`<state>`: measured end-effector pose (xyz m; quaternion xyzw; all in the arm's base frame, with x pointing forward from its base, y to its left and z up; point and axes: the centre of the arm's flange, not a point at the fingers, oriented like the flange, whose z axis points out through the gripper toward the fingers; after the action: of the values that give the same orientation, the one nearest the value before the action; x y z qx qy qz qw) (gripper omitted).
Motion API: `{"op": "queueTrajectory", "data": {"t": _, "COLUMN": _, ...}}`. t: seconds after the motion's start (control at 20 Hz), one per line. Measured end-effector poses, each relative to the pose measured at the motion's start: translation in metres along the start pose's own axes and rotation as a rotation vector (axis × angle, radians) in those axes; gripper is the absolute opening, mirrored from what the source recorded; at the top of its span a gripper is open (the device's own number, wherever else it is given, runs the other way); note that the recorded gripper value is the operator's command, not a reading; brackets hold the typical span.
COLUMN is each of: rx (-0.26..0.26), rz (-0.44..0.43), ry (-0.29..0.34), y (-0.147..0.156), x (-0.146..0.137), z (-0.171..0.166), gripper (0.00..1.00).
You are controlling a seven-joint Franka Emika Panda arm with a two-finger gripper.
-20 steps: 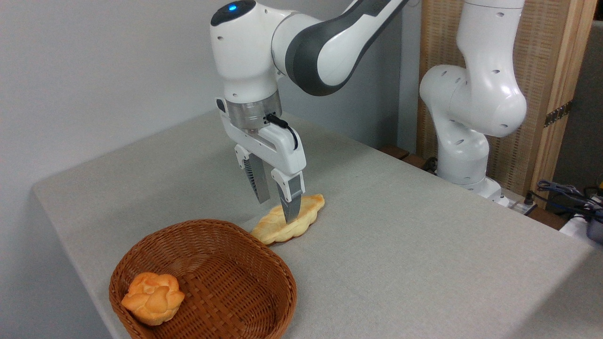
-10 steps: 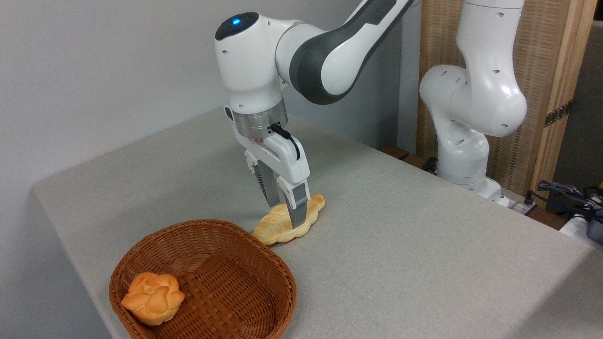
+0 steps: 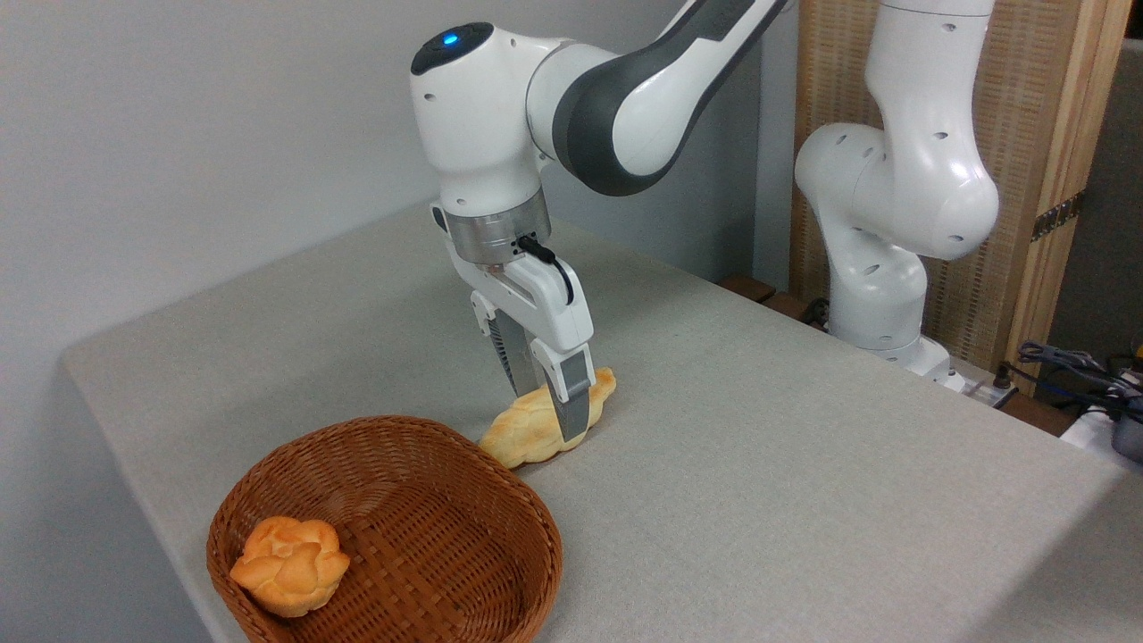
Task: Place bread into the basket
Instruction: 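Close the gripper around the middle of the braided roll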
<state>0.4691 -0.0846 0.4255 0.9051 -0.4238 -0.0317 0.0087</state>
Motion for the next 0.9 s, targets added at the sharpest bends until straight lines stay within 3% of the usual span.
{"op": "queueTrajectory", "data": {"t": 0.55, "rx": -0.025, "rz": 0.044, "ry": -0.041, "y": 0.017, "x": 0.011, "z": 0.016, "gripper": 1.0}}
{"op": "queueTrajectory", "data": {"t": 0.6, "rx": -0.027, "rz": 0.051, "ry": -0.045, "y": 0.019, "x": 0.013, "z": 0.018, "gripper": 0.93}}
{"op": "queueTrajectory", "data": {"t": 0.75, "rx": -0.026, "rz": 0.061, "ry": -0.052, "y": 0.021, "x": 0.015, "z": 0.021, "gripper": 0.46}}
{"op": "queueTrajectory", "data": {"t": 0.8, "rx": -0.026, "rz": 0.064, "ry": -0.052, "y": 0.021, "x": 0.015, "z": 0.021, "gripper": 0.4}}
{"op": "queueTrajectory", "data": {"t": 0.9, "rx": -0.026, "rz": 0.063, "ry": -0.052, "y": 0.02, "x": 0.014, "z": 0.021, "gripper": 0.43}}
